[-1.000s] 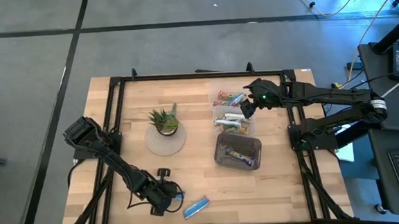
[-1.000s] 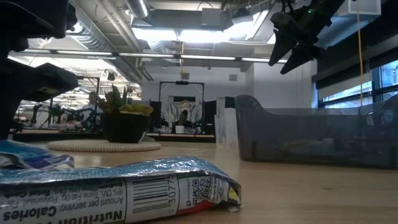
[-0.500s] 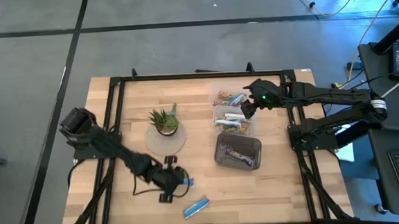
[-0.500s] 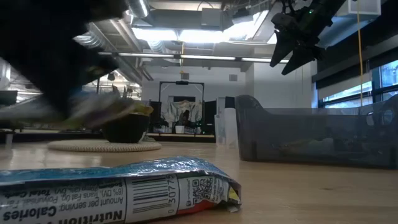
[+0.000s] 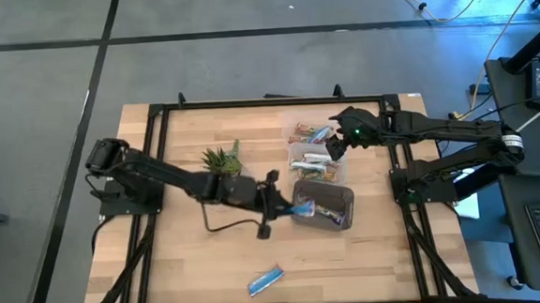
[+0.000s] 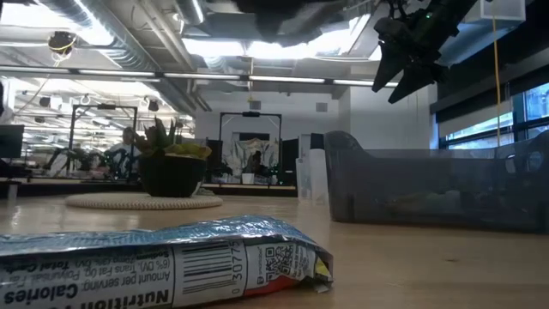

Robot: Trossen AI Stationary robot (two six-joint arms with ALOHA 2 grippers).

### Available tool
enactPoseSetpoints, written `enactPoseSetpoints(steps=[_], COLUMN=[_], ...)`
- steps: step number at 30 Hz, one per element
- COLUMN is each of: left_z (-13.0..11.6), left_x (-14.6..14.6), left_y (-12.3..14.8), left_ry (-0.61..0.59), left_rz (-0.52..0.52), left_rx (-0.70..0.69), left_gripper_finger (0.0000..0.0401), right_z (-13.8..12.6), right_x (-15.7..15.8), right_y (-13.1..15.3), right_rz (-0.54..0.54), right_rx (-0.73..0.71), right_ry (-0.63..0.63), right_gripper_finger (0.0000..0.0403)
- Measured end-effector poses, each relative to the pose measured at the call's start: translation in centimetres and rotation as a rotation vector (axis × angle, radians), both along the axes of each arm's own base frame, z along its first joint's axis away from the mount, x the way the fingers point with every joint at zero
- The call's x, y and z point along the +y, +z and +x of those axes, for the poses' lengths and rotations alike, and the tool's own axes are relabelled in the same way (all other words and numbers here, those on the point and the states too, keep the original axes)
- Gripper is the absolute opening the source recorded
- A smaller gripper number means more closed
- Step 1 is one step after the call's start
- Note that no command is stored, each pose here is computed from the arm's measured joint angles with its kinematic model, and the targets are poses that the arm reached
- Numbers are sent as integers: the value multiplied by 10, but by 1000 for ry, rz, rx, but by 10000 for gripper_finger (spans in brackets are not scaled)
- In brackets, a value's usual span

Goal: Pick and place Granola Bars by type
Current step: Put the blue granola bar into the black bin

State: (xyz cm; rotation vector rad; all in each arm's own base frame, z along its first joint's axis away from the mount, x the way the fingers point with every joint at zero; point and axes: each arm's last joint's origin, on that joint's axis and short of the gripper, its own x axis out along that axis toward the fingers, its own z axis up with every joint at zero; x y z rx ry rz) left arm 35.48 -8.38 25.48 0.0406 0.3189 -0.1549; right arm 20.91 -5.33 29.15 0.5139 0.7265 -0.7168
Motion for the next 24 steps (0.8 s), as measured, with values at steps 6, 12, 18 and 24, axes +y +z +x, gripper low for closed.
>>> enactPoseSetpoints(steps=[6,12,18,24], left_z=[33,62,84,91], left_x=[14,22,23,22], left_y=[0,-30,-69,-93], left_ry=[-18,-2,-15,-13], left_rz=[33,34,33,39], left_rx=[26,75,150,203], left_gripper_finger=[34,34,33,33], right_z=[0,0,0,0], right_x=[0,0,0,0], right_y=[0,0,0,0], right_rz=[-1,-1,0,0], right_rx=[-4,-4,-3,-1], right_ry=[-1,-1,-1,0], right_gripper_finger=[272,272,272,272])
